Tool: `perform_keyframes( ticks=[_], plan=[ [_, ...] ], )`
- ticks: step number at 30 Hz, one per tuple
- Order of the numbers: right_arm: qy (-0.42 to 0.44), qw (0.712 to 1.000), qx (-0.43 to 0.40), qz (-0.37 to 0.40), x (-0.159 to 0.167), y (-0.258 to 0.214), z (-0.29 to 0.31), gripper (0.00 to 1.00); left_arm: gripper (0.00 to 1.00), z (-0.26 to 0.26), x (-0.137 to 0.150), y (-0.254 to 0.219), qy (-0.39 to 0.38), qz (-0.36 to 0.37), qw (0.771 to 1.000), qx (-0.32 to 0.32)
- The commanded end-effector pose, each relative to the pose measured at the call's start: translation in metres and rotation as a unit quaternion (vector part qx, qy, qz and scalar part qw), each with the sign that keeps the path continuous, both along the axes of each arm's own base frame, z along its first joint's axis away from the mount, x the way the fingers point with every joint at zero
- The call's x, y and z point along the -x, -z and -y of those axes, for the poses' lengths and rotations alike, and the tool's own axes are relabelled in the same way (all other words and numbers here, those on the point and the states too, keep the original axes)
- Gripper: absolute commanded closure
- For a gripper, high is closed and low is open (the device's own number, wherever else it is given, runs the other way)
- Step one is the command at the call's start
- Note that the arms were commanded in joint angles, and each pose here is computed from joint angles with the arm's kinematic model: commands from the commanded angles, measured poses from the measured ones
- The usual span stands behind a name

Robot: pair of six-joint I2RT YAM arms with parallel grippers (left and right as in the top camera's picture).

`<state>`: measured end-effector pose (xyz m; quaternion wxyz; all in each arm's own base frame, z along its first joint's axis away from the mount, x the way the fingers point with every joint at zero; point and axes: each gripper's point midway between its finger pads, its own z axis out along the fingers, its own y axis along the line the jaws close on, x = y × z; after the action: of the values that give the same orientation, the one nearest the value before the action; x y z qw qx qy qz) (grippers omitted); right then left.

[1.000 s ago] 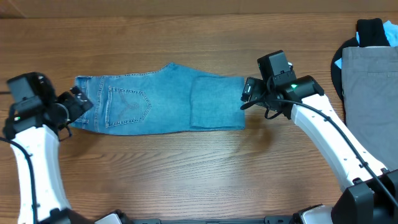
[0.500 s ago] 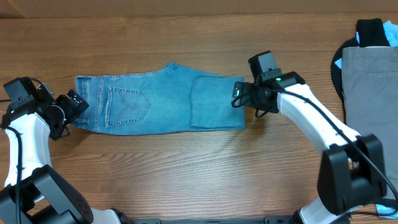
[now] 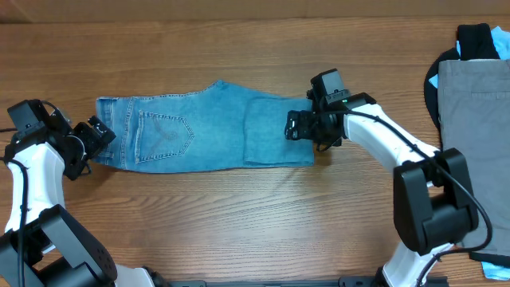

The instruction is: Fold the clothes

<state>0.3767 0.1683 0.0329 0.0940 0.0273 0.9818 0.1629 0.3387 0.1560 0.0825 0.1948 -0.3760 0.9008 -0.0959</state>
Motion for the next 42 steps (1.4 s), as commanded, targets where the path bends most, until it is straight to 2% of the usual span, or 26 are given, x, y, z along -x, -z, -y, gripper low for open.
perform_keyframes(
  ticks=[1,3,4,6,8,17,22,28,31,42],
  plan=[
    [-0.014,0.999,-0.031,-0.022,0.004,0.012,-0.012,0.14,0.00,0.004,0.003,0.004,0.006,-0.007,1.000,0.010],
    [-0.013,0.999,-0.032,-0.021,0.003,0.014,-0.012,0.23,0.00,0.005,0.004,0.004,0.006,-0.010,1.000,0.011],
    [-0.013,0.999,-0.031,-0.022,0.003,0.014,-0.012,0.42,0.00,0.005,0.004,0.004,0.006,-0.011,1.000,0.012],
    [-0.013,0.999,-0.031,-0.023,0.004,0.014,-0.012,0.65,0.00,0.007,0.005,0.005,0.007,-0.012,1.000,0.017],
    [-0.008,0.999,-0.031,-0.026,0.005,0.014,-0.011,0.96,0.00,0.011,0.012,0.007,0.007,-0.026,0.999,0.026],
    [0.061,0.998,-0.004,-0.031,0.000,-0.003,0.037,0.96,0.00,0.023,0.024,0.010,0.011,-0.050,0.997,0.054],
    [0.116,0.993,0.011,-0.019,0.004,-0.038,0.087,0.96,0.00,0.044,0.018,0.004,0.061,-0.022,0.993,0.097],
    [0.139,0.989,0.047,0.030,0.010,-0.079,0.115,0.96,0.00,0.052,0.015,0.002,0.072,-0.014,0.991,0.108],
    [0.138,0.988,0.043,0.052,0.010,-0.094,0.113,0.96,0.00,0.055,0.014,0.002,0.077,-0.015,0.991,0.108],
    [0.108,0.990,0.029,0.080,0.002,-0.103,0.081,0.96,0.00,0.056,0.015,0.002,0.074,-0.017,0.991,0.111]
  ],
)
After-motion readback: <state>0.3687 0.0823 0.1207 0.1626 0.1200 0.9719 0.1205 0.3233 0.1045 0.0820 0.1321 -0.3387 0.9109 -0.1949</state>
